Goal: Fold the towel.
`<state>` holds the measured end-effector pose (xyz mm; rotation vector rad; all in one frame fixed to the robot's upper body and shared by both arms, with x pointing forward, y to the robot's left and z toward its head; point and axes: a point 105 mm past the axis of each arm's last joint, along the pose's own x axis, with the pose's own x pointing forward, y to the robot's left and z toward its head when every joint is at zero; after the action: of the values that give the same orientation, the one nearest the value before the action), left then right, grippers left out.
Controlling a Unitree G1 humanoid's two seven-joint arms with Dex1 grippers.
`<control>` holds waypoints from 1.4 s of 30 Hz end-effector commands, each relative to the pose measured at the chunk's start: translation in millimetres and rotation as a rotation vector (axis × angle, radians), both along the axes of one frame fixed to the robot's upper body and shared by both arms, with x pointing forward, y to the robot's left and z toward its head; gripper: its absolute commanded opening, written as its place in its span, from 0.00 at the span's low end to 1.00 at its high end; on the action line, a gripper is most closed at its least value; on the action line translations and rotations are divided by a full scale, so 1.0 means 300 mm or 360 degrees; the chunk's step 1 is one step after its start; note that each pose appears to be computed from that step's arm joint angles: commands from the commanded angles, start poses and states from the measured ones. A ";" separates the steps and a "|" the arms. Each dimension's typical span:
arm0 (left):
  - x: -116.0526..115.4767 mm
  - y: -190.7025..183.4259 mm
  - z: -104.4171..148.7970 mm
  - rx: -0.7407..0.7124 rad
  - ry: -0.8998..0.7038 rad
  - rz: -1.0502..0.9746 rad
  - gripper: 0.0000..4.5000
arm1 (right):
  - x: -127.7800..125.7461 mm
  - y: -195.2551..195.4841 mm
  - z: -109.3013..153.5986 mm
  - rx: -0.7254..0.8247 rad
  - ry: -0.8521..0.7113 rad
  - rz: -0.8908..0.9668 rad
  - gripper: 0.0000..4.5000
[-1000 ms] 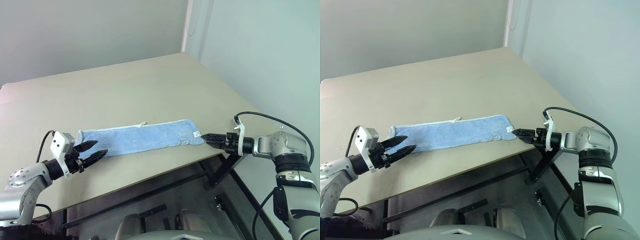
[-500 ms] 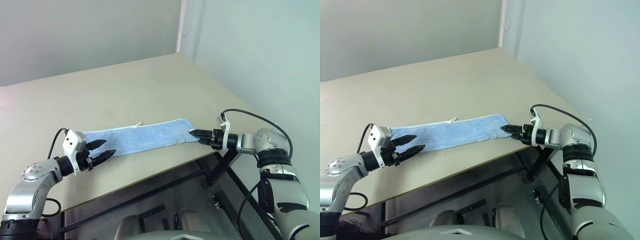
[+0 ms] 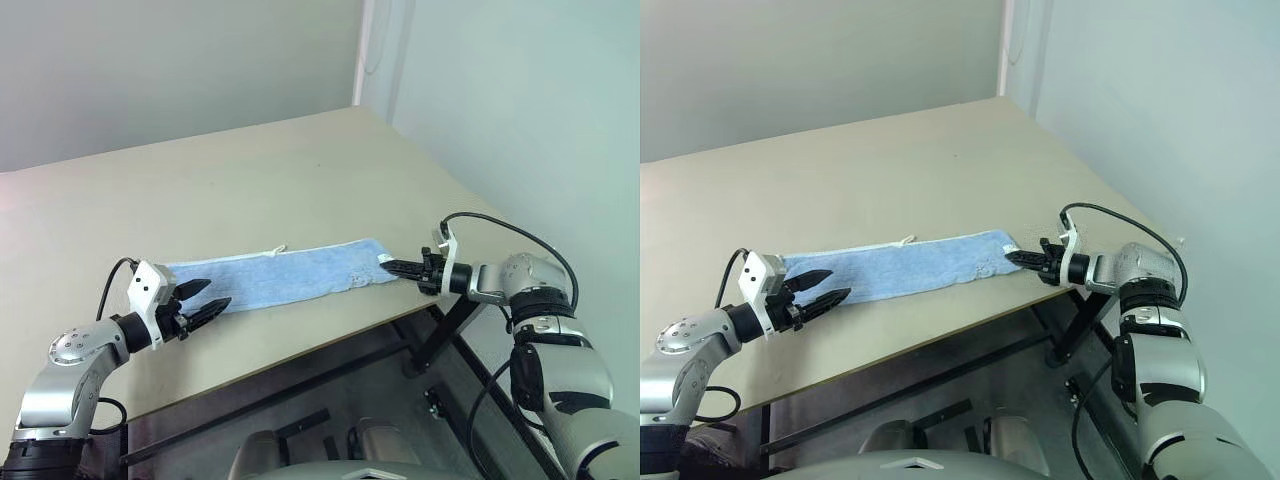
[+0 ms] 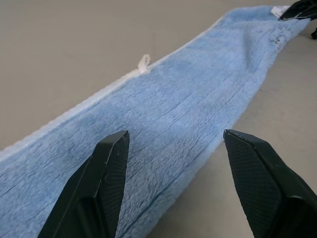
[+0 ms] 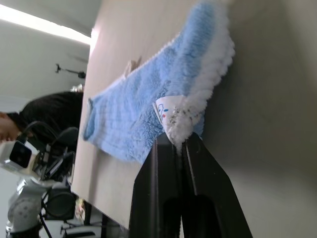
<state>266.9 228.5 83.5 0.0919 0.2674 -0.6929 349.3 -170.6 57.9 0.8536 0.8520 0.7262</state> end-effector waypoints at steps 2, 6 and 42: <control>0.012 0.037 0.032 0.0018 -0.0085 0.0070 0.71 | -0.018 -0.107 0.003 -0.0127 -0.0001 -0.0048 0.01; 0.016 0.051 0.026 0.0015 -0.0085 0.0103 0.71 | -0.030 -0.217 0.013 -0.0287 -0.0011 -0.0097 0.01; 0.047 0.029 0.019 0.0039 -0.0081 0.0102 0.71 | -0.043 0.330 0.146 -0.0528 -0.1114 0.1100 0.01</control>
<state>276.6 236.6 79.0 0.1025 0.2670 -0.6278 330.2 -77.1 91.3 0.0099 0.6373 1.3245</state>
